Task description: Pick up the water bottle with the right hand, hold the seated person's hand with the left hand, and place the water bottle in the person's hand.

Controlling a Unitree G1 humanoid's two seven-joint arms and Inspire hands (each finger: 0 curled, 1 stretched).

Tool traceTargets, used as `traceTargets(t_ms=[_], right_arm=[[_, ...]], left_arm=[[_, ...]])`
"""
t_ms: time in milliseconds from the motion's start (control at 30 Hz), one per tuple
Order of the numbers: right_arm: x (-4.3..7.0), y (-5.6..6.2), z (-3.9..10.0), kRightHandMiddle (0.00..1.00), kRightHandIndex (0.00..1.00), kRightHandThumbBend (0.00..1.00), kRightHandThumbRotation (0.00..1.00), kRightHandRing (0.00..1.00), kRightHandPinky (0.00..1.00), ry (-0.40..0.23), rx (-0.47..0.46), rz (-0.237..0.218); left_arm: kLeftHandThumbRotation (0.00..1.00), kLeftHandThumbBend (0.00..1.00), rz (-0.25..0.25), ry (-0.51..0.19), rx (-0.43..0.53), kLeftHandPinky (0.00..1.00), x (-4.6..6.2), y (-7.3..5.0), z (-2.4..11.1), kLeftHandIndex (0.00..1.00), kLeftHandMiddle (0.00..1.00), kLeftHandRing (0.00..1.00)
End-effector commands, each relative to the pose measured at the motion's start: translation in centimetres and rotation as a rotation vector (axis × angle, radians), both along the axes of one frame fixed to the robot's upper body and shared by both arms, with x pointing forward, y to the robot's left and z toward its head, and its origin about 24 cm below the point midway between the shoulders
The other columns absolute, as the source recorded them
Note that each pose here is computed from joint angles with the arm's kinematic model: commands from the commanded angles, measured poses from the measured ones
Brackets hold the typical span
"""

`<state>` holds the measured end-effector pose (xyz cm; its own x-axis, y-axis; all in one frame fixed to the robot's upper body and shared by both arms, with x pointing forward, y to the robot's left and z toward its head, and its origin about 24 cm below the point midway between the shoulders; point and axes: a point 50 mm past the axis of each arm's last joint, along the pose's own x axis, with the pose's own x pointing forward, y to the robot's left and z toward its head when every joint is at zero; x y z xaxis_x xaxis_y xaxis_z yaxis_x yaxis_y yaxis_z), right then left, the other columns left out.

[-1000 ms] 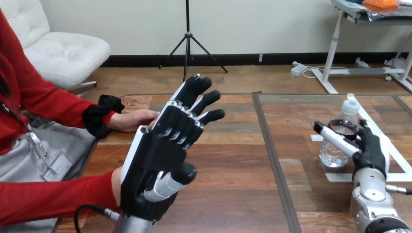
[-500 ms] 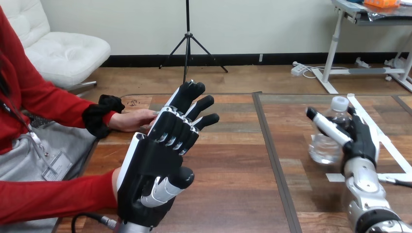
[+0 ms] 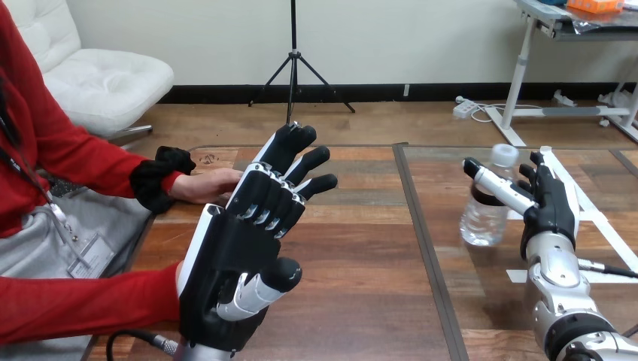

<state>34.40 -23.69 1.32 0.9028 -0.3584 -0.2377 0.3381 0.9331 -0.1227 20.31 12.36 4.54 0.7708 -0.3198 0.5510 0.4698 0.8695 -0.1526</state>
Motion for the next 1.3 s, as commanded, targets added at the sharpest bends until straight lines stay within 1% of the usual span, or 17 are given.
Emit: traceTargets(t_ms=[0,133,300,433,467,533,667,833,1033,1267], right_arm=[[2.15,1.02,3.04,0.95,0.98,1.00,0.29,0.95,0.92,-0.084,-0.024,0.025],[2.23,1.13,3.07,0.95,0.97,1.00,0.28,0.94,0.90,-0.082,-0.010,0.021],[2.31,1.20,3.14,0.93,0.96,1.00,0.24,0.92,0.87,-0.079,-0.008,0.016],[2.40,1.35,3.19,0.91,0.94,1.00,0.23,0.89,0.84,-0.060,-0.041,-0.001],[2.41,1.36,3.20,0.89,0.91,1.00,0.23,0.87,0.82,-0.057,-0.051,-0.005],[2.41,1.38,3.20,0.87,0.90,1.00,0.23,0.85,0.80,-0.052,-0.065,-0.010],[2.42,1.40,3.16,0.85,0.87,1.00,0.24,0.83,0.78,-0.046,-0.061,-0.019],[2.41,1.48,3.07,0.83,0.85,1.00,0.22,0.82,0.77,-0.047,-0.032,-0.019],[2.39,1.59,2.98,0.84,0.86,1.00,0.21,0.83,0.78,-0.052,-0.008,-0.015],[2.39,1.76,2.91,0.84,0.85,1.00,0.21,0.83,0.79,-0.051,-0.005,-0.006]], left_arm=[[0.57,1.00,0.014,-0.066,-0.007,0.80,-0.09,-0.07,1.19,0.91,0.93,0.89],[0.59,0.99,0.014,-0.069,-0.009,0.81,-0.20,-0.07,1.09,0.91,0.93,0.89],[0.61,1.00,0.011,-0.083,-0.001,0.81,-0.25,-0.04,1.01,0.91,0.93,0.89],[0.61,1.00,0.002,-0.085,-0.009,0.81,-0.30,-0.11,0.99,0.91,0.93,0.90],[0.61,1.00,0.001,-0.084,-0.010,0.81,-0.33,-0.12,1.00,0.91,0.93,0.90],[0.60,1.00,-0.002,-0.083,-0.015,0.81,-0.38,-0.15,1.02,0.91,0.93,0.90],[0.59,1.00,-0.003,-0.083,-0.024,0.81,-0.43,-0.21,1.10,0.91,0.92,0.89],[0.58,1.00,0.002,-0.088,-0.035,0.80,-0.51,-0.26,1.16,0.90,0.92,0.89],[0.61,0.91,0.003,-0.089,-0.041,0.79,-0.56,-0.26,1.18,0.90,0.91,0.88],[0.61,0.94,0.004,-0.087,-0.040,0.79,-0.61,-0.27,1.16,0.89,0.91,0.88]])
